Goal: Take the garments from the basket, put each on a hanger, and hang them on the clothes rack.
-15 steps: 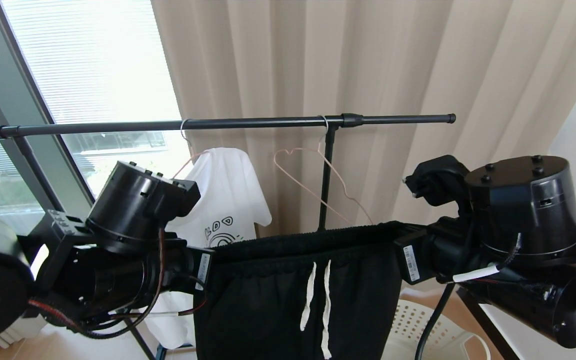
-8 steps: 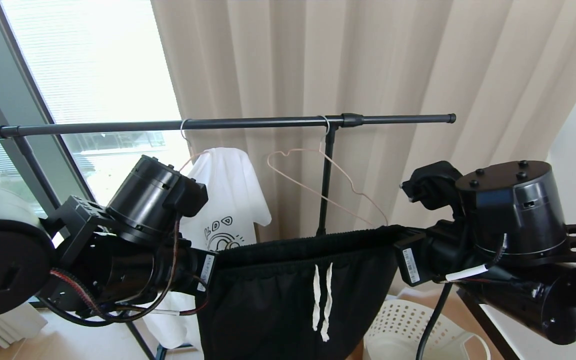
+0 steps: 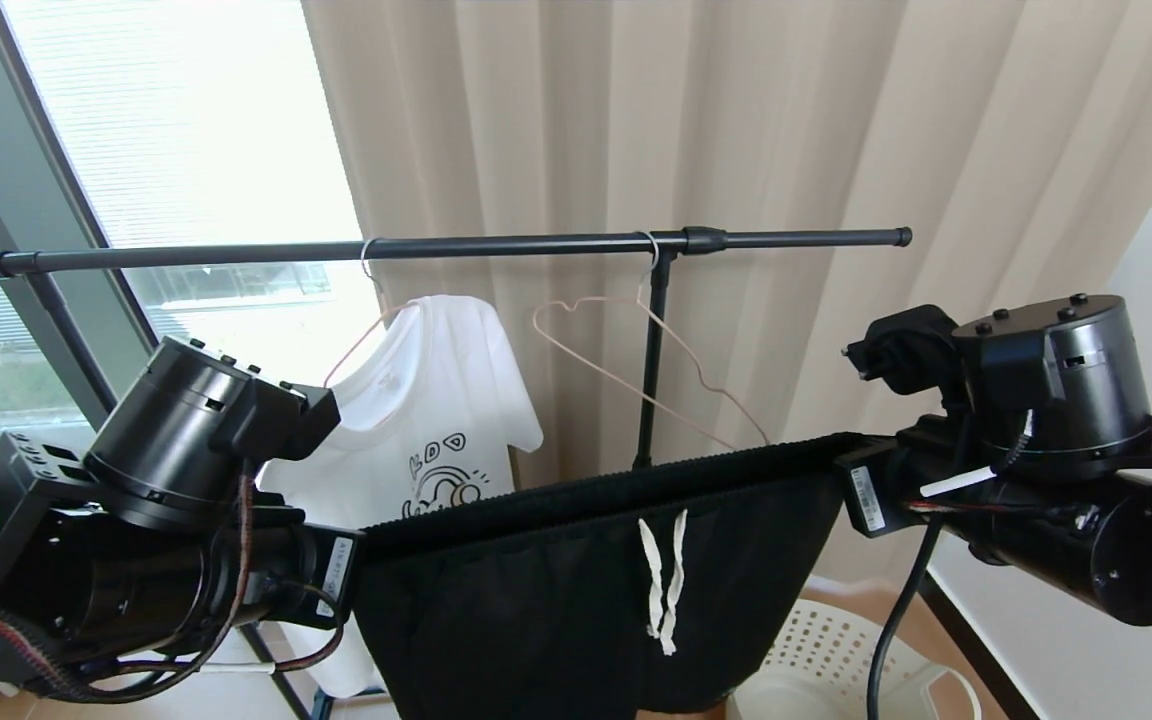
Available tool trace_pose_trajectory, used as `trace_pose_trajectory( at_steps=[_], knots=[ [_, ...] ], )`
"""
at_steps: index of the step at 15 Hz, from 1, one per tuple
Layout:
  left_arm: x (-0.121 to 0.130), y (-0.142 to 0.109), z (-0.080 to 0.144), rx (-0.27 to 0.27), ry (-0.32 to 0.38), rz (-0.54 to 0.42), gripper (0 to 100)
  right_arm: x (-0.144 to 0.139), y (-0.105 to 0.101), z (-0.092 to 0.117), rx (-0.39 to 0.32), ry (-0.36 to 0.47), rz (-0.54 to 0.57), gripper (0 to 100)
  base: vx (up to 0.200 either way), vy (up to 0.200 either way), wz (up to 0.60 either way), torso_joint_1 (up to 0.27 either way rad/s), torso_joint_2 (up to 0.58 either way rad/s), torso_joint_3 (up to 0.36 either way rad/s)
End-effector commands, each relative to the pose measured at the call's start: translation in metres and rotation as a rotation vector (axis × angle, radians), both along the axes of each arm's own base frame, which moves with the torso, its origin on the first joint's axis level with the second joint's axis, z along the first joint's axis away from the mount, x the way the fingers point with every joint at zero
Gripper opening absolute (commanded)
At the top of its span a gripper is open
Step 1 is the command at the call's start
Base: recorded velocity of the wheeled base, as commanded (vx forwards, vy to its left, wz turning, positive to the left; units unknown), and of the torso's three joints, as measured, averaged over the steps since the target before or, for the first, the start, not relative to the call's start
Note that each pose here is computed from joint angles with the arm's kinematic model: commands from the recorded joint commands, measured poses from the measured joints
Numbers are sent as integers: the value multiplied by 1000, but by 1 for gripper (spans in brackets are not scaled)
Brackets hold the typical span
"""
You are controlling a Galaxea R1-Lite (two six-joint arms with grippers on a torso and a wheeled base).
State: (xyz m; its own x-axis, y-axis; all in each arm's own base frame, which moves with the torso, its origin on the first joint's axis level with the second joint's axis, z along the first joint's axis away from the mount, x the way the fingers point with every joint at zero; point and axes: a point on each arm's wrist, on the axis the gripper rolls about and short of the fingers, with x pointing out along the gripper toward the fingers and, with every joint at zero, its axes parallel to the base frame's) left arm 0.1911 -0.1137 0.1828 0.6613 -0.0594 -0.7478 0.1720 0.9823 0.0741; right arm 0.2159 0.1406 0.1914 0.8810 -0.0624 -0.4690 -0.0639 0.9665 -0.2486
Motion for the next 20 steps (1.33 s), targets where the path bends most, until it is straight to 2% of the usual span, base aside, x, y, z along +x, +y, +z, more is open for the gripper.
trace_pose_trajectory(
  at_steps=[1, 4, 7, 10, 15, 18, 20],
  knots=[
    [0, 0, 8, -17, -30, -2, 0, -5, -2, 1, 0, -2, 5, 0, 0, 0, 0, 0, 0, 0],
    [4, -16, 28, -53, -93, -52, 0, -28, 15, 1, -7, -1, 114, 0, 0, 0, 0, 0, 0, 0],
    [21, -26, 36, -74, -116, -56, 0, -55, 26, 4, -26, 18, 225, 0, 0, 0, 0, 0, 0, 0],
    [42, -43, 57, -171, -145, -121, 0, -77, 40, 3, -48, 39, 341, 0, 0, 0, 0, 0, 0, 0],
    [74, -65, 64, -175, -182, -139, 0, -88, 49, -1, -52, 49, 403, 0, 0, 0, 0, 0, 0, 0],
    [97, -77, 75, -202, -230, -134, 0, -105, 59, -3, -22, 89, 547, 0, 0, 0, 0, 0, 0, 0],
    [103, -83, 73, -215, -225, -147, 0, -113, 66, -4, 0, 110, 623, 0, 0, 0, 0, 0, 0, 0]
  ],
)
